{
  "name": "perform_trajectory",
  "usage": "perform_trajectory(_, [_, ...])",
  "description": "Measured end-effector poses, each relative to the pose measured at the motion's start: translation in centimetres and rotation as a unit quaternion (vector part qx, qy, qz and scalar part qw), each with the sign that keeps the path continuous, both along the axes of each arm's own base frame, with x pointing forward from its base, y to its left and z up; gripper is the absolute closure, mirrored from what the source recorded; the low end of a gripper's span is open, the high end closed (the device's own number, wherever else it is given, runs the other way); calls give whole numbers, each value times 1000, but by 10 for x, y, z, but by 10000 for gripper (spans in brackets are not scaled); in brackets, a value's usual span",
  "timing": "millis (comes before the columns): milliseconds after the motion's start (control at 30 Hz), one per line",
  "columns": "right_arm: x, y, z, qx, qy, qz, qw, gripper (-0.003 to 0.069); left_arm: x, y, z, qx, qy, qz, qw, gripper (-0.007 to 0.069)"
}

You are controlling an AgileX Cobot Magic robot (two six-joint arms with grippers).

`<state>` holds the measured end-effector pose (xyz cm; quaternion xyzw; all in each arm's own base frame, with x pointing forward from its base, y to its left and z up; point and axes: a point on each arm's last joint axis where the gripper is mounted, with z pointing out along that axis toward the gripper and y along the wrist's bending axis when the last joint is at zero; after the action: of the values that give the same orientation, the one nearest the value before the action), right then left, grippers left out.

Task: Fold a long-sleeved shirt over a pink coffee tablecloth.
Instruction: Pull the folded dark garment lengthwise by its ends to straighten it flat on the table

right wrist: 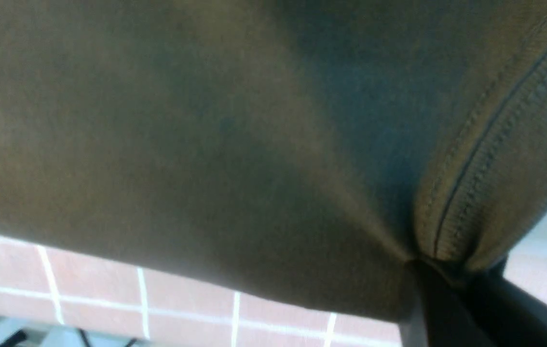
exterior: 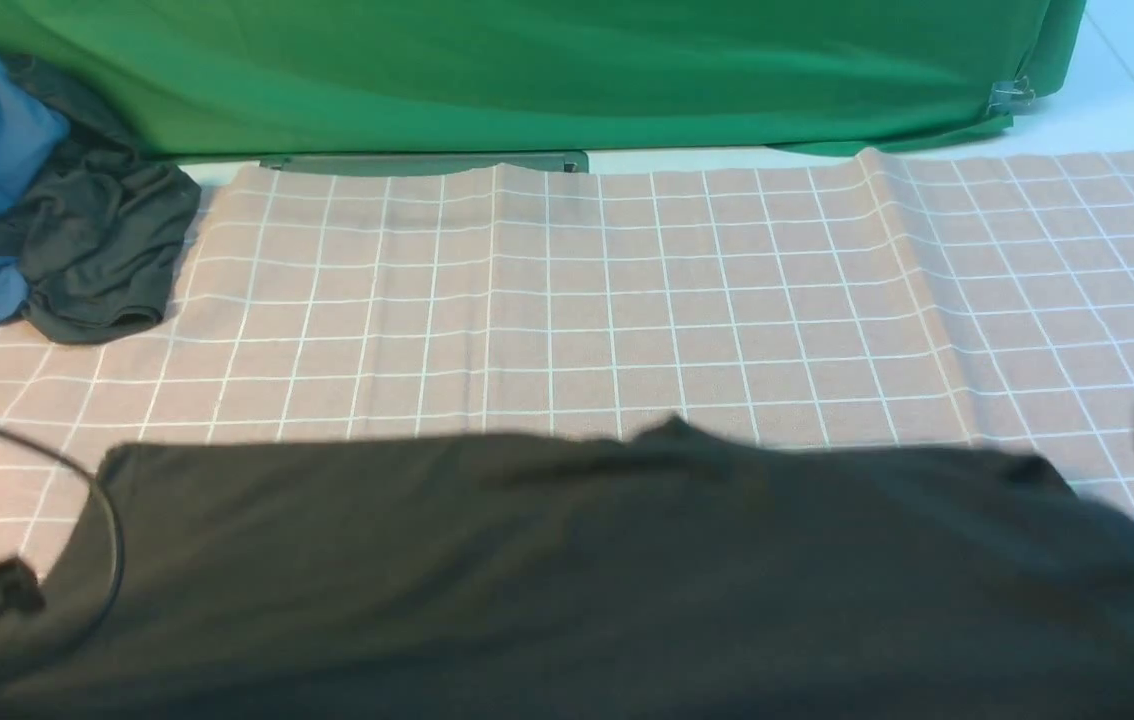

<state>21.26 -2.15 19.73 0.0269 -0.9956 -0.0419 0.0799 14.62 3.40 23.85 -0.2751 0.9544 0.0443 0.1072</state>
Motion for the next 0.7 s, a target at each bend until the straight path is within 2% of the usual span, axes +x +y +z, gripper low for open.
perform_trajectory(167, [-24, 2, 3, -11, -51, -16, 999, 547, -7, -2, 2, 3, -35, -4, 999, 589])
perform_trajectory(267, [-28, 2, 8, -17, -63, -19, 998, 463, -8, -2, 4, 5, -44, -5, 999, 556])
perform_trajectory(300, [-29, 2, 9, -19, -63, -22, 998, 412, -9, -2, 4, 5, -42, -5, 999, 527])
perform_trajectory(333, [-29, 2, 9, -20, -63, -22, 998, 396, -9, -2, 4, 6, -41, -5, 999, 515])
perform_trajectory(367, [-30, 2, 10, -21, -57, -24, 998, 333, -10, -2, 3, 6, -34, -5, 999, 453])
perform_trajectory(400, [-31, 2, 10, -22, -54, -23, 998, 303, -11, -2, 3, 5, -31, -4, 999, 422])
perform_trajectory(433, [-30, 1, 11, -22, -53, -23, 998, 286, -11, -2, 3, 5, -31, -4, 1000, 383])
perform_trajectory(467, [-30, 1, 12, -22, -54, -23, 998, 283, -11, -2, 3, 6, -31, -4, 999, 375])
perform_trajectory(500, [-24, 1, 20, -22, -68, -26, 997, 273, -9, -2, 7, 6, -37, -4, 999, 317])
perform_trajectory(600, [-12, 1, 33, -16, -105, -33, 994, 302, -4, -2, 16, 4, -58, -4, 998, 262])
perform_trajectory(667, [6, 4, 50, 4, -171, -29, 985, 391, 3, -6, 28, -20, -93, -14, 995, 251])
perform_trajectory(700, [18, 7, 60, 23, -205, -23, 978, 476, 6, -9, 31, -34, -106, -28, 993, 265])
